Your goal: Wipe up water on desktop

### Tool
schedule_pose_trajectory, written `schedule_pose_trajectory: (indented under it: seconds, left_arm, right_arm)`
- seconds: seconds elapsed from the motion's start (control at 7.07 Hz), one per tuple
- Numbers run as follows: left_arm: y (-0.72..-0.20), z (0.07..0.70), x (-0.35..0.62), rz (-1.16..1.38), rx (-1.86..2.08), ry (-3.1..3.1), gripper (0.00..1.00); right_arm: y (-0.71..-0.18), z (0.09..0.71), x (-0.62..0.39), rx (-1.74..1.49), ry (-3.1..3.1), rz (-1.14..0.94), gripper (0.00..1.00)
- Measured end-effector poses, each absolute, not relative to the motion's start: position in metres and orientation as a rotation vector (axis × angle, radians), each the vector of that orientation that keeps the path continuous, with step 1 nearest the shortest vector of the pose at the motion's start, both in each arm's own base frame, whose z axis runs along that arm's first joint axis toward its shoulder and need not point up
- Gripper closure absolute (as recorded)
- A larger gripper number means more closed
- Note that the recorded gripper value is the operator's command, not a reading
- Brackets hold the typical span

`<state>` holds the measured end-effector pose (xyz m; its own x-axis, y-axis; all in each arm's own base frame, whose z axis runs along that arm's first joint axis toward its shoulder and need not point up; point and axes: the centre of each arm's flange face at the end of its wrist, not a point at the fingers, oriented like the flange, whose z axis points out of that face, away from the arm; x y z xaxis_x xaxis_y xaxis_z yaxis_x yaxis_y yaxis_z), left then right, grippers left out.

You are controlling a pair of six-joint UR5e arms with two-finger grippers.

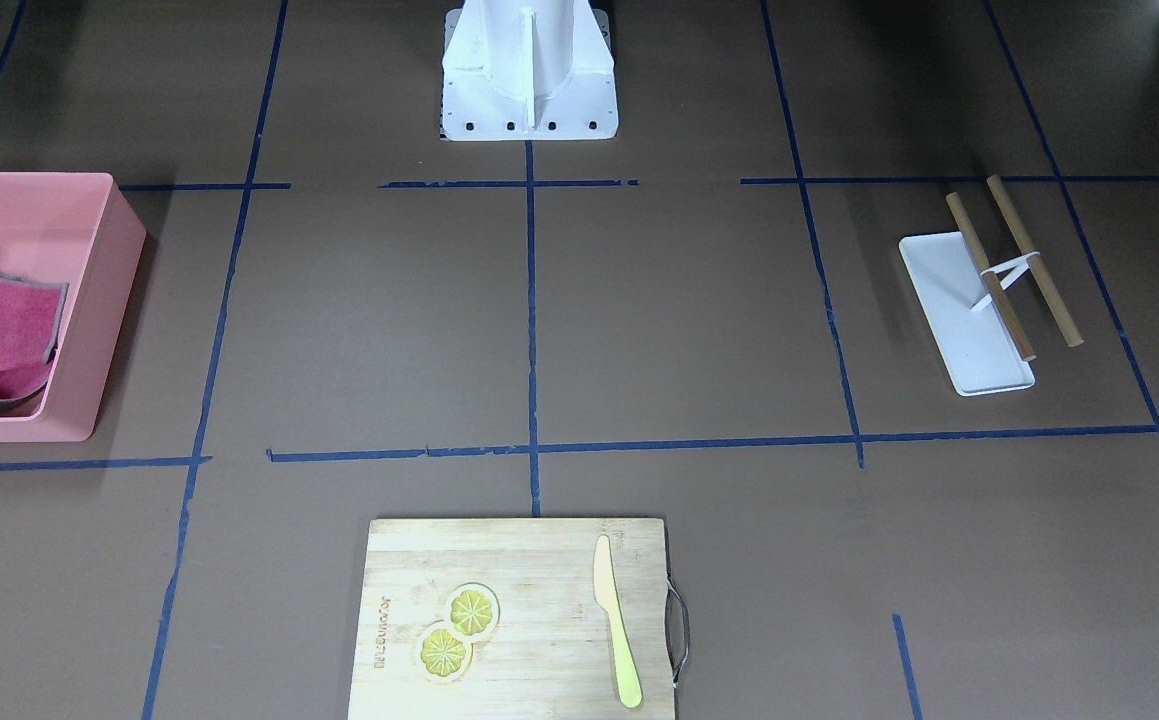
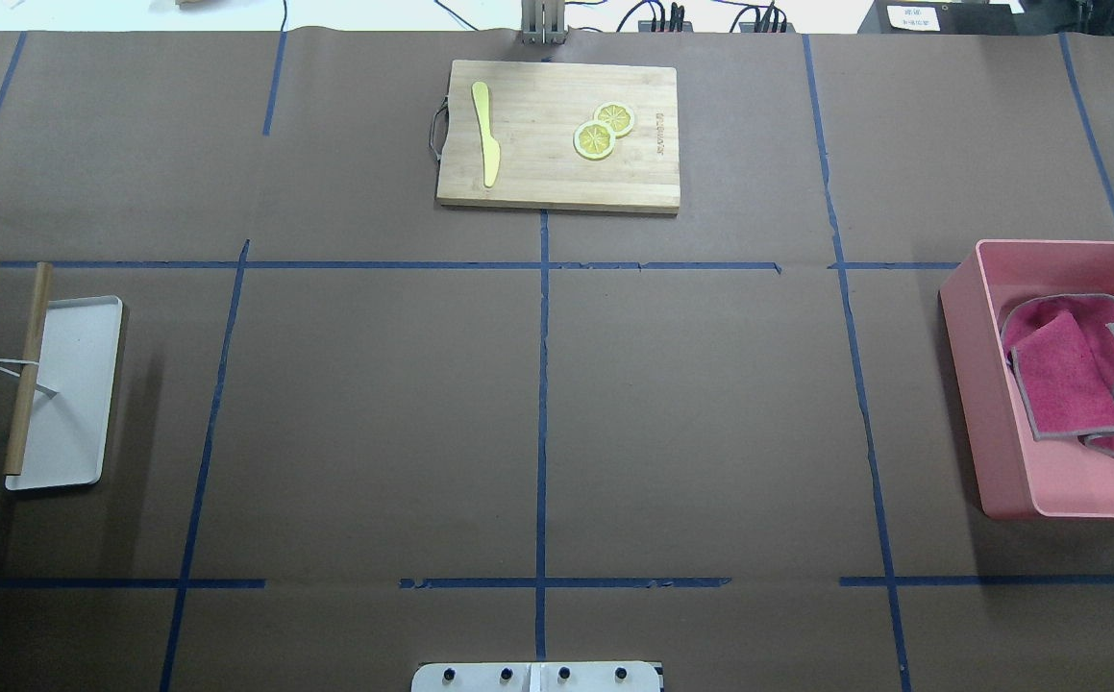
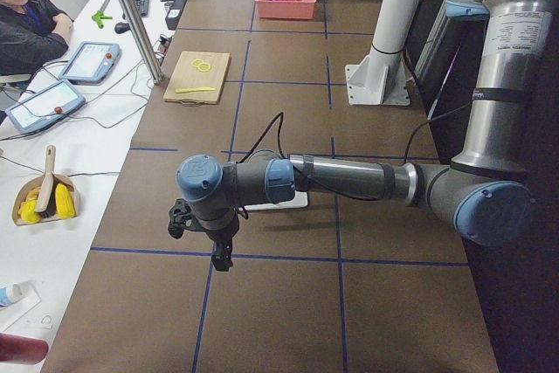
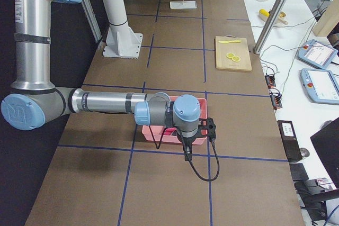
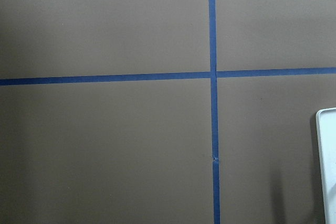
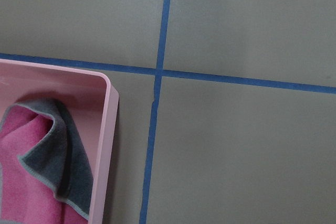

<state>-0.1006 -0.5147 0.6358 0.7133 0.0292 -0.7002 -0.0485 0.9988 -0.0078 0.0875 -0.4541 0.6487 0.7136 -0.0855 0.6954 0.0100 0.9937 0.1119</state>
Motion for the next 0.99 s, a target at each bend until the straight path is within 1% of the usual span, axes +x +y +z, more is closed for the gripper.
schedule_pose_trajectory:
  seconds: [0.99]
  left_arm:
    - [-0.491,0.671,-0.087,0.053,-0.049,0.775,0.00]
  right_arm:
    - [-0.452,0.657,0.082,0.085,-0.857,-0.043,0.00]
